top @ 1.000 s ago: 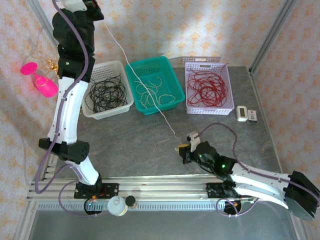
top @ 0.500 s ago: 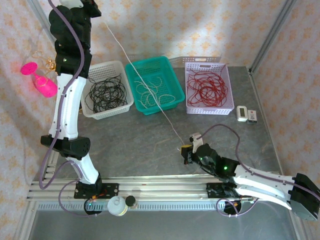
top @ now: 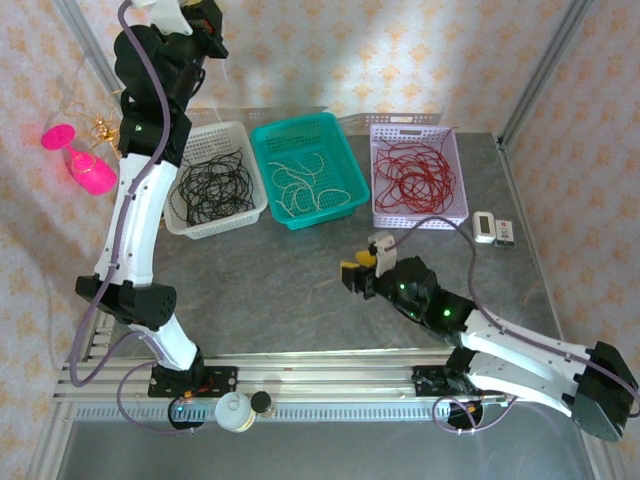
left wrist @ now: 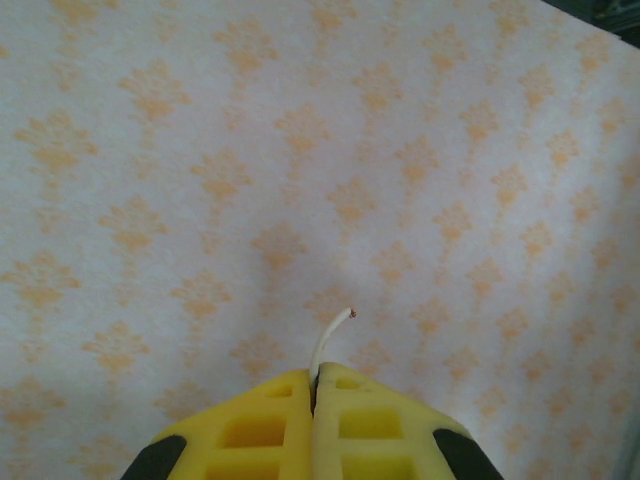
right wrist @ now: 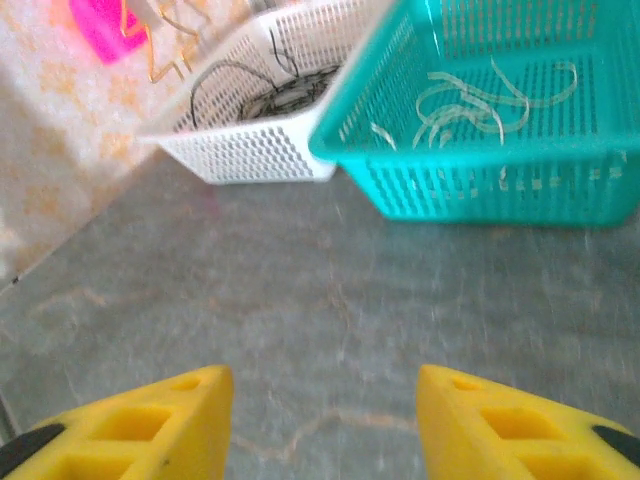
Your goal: Untangle the cables
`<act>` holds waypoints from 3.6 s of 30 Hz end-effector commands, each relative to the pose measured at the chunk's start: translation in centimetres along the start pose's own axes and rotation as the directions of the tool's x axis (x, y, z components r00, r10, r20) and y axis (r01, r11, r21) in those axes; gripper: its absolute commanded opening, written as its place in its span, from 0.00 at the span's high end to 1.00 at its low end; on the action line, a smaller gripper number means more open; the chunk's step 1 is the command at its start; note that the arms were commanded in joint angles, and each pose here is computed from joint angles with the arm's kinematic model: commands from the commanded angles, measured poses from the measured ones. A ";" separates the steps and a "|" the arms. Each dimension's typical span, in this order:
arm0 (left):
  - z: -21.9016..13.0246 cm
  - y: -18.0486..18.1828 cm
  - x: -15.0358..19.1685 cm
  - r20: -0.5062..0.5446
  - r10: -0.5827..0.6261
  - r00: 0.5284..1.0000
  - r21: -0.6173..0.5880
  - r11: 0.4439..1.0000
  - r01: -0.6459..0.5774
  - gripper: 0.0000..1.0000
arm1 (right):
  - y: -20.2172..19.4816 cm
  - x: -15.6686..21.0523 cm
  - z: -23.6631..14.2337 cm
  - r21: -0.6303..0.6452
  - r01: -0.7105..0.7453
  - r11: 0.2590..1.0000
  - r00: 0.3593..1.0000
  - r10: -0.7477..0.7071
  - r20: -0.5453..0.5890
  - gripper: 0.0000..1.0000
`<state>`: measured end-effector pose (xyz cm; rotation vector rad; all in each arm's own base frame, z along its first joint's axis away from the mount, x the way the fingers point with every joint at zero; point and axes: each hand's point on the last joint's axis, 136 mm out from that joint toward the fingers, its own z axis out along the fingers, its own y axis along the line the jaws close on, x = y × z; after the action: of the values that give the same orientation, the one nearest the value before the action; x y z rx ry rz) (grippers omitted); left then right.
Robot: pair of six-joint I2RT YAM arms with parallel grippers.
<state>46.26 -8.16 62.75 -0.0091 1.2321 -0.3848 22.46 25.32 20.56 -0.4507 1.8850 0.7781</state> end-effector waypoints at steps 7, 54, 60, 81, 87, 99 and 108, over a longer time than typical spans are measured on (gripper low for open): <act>-1.8 -2.5 -6.7 0.211 -0.032 0.977 0.072 0.997 0.017 1.00 | 1.1 -7.4 4.3 -0.059 -0.036 0.998 0.995 0.041 0.091 0.45; 3.4 1.8 41.8 -0.490 -0.256 0.833 -0.230 0.960 0.160 1.00 | -21.8 -3.4 -6.8 0.695 -0.306 0.650 0.946 0.124 0.301 0.44; 1.1 4.0 46.0 -0.595 -0.269 0.757 -0.352 0.934 0.056 0.43 | -26.7 -0.3 -10.6 0.803 -0.346 0.485 0.930 0.064 0.362 0.41; -16.4 5.1 34.2 -0.560 -0.027 0.828 -0.353 0.912 -0.209 0.07 | -29.1 -1.6 -9.0 0.693 -0.185 0.697 0.909 -0.146 0.390 0.26; -23.6 9.1 34.0 -0.523 -0.008 0.852 -0.463 0.842 -0.276 0.06 | -29.6 0.0 -7.4 0.649 -0.158 0.745 0.919 -0.129 0.372 0.27; -29.4 16.3 36.3 -0.343 0.156 0.926 -0.463 0.830 -0.311 0.02 | -31.2 0.1 -6.3 0.710 -0.167 0.684 0.939 -0.109 0.326 0.01; -27.9 17.9 37.9 -0.380 0.173 0.909 -0.451 0.824 -0.344 0.03 | -31.2 0.1 -6.2 0.721 -0.163 0.673 0.941 -0.115 0.319 0.01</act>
<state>35.27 2.82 10.99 -0.2234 1.7661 0.2617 37.16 -1.18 11.81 0.2277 1.7133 0.0624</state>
